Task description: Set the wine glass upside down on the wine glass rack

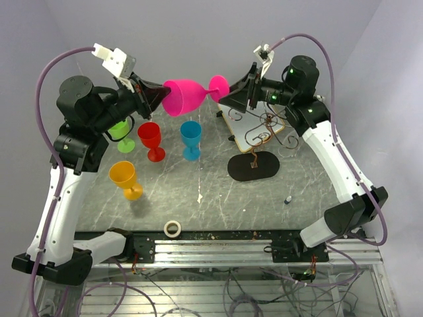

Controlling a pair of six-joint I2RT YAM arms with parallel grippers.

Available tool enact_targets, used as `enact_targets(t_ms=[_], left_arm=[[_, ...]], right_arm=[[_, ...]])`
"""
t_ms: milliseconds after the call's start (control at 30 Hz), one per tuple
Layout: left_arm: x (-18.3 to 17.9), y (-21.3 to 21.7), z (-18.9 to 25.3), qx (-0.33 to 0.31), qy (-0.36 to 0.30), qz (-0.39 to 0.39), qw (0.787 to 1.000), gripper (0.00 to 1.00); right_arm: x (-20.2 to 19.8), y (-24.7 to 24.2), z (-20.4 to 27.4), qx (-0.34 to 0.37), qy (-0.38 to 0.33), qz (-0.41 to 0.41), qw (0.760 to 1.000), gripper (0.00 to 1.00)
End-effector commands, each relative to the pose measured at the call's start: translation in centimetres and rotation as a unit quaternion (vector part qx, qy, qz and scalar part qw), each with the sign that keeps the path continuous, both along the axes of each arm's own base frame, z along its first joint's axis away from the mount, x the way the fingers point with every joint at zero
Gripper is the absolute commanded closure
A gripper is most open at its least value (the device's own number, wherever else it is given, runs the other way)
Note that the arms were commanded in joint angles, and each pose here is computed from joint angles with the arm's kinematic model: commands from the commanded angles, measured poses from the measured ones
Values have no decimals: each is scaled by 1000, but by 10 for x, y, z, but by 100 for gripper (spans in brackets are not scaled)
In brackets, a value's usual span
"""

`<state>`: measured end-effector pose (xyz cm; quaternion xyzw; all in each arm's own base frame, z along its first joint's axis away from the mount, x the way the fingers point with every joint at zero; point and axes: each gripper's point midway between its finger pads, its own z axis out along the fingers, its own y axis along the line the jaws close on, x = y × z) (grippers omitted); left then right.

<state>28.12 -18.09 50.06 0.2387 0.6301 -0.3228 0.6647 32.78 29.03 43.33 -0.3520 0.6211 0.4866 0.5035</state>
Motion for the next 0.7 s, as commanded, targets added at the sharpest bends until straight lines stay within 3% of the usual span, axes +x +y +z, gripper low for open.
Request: enact_targets(t_ms=[0,167,300,400,667], left_arm=[[-6,2,19,-11,-41,3,999,93],[-5,3,12,-3,-36,4,999,93],[-4,3,6,-4,-29,7,1000,93],[-4,3,3,-8,-24,7,1000,91],[-9,20,3,-12,-17,54,998,44]], right_arm=[[-1,6,22,10,-37,-6,999,54],[6,8,19,8,-31,-18,999,75],[12,7,16,6,-25,-35,999,98],[18,2,16,-2,-31,-59,998,100],[38,-39,27,-40,-88,-156,983,100]])
